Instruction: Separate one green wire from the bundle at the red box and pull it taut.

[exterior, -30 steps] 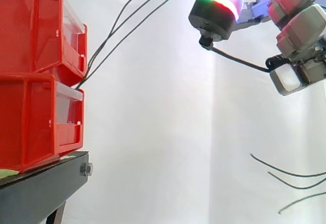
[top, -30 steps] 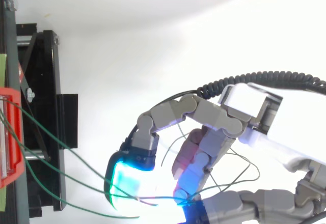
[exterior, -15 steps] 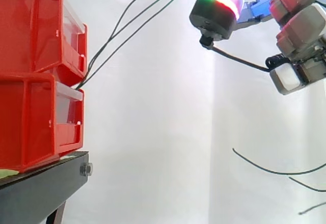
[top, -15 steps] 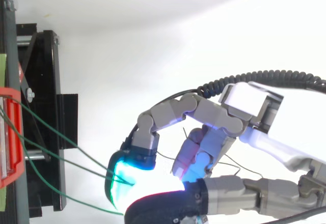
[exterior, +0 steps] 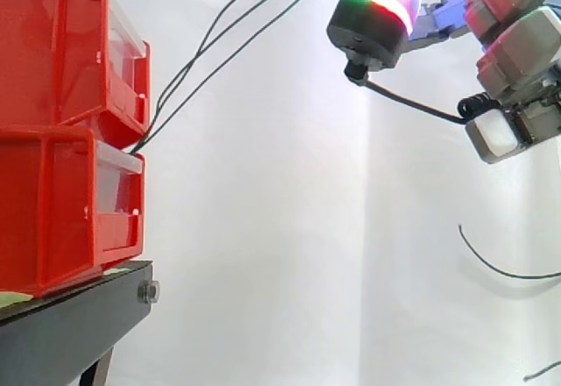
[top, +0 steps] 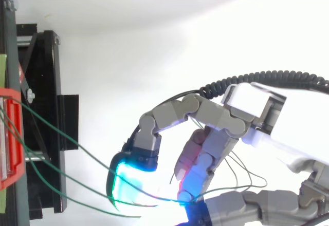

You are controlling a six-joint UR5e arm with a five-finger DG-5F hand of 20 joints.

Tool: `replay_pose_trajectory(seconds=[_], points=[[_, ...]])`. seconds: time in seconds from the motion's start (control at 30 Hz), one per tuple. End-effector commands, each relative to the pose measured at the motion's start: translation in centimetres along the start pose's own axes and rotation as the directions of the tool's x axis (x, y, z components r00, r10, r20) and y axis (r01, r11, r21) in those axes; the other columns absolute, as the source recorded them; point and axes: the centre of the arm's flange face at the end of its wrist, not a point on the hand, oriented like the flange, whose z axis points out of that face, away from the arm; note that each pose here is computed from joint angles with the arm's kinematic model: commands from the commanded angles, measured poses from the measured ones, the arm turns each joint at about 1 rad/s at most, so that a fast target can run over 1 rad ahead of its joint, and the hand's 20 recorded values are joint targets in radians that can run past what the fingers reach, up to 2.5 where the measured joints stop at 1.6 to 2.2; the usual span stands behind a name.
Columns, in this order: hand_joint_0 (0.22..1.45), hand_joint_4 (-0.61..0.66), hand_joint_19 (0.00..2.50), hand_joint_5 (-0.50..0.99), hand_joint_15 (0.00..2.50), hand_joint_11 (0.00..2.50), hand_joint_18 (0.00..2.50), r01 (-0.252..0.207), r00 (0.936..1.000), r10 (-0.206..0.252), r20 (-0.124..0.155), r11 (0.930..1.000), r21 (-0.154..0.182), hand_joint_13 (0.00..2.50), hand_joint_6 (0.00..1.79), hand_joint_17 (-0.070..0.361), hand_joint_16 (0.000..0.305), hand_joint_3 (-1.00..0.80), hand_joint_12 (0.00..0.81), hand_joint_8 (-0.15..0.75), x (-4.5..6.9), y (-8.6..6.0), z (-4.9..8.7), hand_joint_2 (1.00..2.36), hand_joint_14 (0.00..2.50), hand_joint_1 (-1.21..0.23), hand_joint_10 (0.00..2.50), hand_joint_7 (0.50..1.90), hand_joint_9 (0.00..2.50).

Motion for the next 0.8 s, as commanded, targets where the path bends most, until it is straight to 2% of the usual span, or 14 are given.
replay_pose_trajectory(seconds=[0.0, 0.07, 0.17, 0.33, 0.37, 0.47, 0.57, 0.77], points=[[0.61, 0.04, 0.72, -0.16, 0.92, 0.96, 0.83, -0.002, 1.0000, 0.002, 0.000, 1.0000, -0.002, 1.33, 0.90, 0.088, 0.039, -0.50, 0.322, 0.251, 0.01, 0.14, 0.00, 1.00, 0.03, -0.81, 0.03, 0.97, 1.45], [0.54, 0.05, 0.73, -0.16, 0.92, 0.94, 0.85, -0.001, 1.0000, 0.001, -0.001, 1.0000, -0.004, 1.34, 0.90, 0.092, 0.041, -0.50, 0.330, 0.260, 0.05, 0.16, 0.03, 1.00, 0.03, -0.74, 0.03, 0.96, 1.46], [0.51, 0.06, 0.71, -0.16, 0.92, 0.94, 0.87, -0.001, 1.0000, 0.001, -0.001, 1.0000, -0.006, 1.35, 0.89, 0.097, 0.043, -0.50, 0.347, 0.274, 0.06, 0.17, 0.04, 1.00, 0.03, -0.64, 0.03, 0.95, 1.48], [0.51, 0.05, 0.71, -0.16, 0.91, 0.94, 0.88, 0.000, 1.0000, 0.000, 0.000, 1.0000, -0.005, 1.36, 0.89, 0.100, 0.044, -0.50, 0.345, 0.282, 0.03, 0.28, 0.01, 1.00, 0.03, -0.49, 0.03, 0.95, 1.49], [0.54, 0.05, 0.72, -0.16, 0.92, 0.94, 0.86, -0.001, 1.0000, 0.001, -0.001, 1.0000, -0.006, 1.35, 0.88, 0.095, 0.042, -0.50, 0.338, 0.276, 0.05, 0.35, 0.01, 1.00, 0.03, -0.48, 0.03, 0.95, 1.48], [0.58, 0.03, 0.73, -0.16, 0.93, 0.96, 0.85, 0.000, 1.0000, 0.000, -0.001, 1.0000, -0.004, 1.34, 0.88, 0.091, 0.040, -0.48, 0.327, 0.264, 0.04, 0.28, 0.01, 1.00, 0.03, -0.54, 0.03, 0.98, 1.49], [0.58, 0.03, 0.73, -0.16, 0.93, 0.96, 0.85, 0.000, 1.0000, 0.000, 0.000, 1.0000, -0.005, 1.34, 0.88, 0.092, 0.041, -0.35, 0.328, 0.262, 0.03, 0.34, 0.00, 1.01, 0.03, -0.65, 0.03, 1.01, 1.48], [0.59, 0.02, 0.73, -0.16, 0.92, 0.96, 0.85, -0.002, 1.0000, 0.002, 0.000, 1.0000, -0.007, 1.33, 0.89, 0.092, 0.041, -0.30, 0.325, 0.264, 0.05, 0.36, 0.02, 1.01, 0.03, -0.73, 0.03, 1.01, 1.46]])
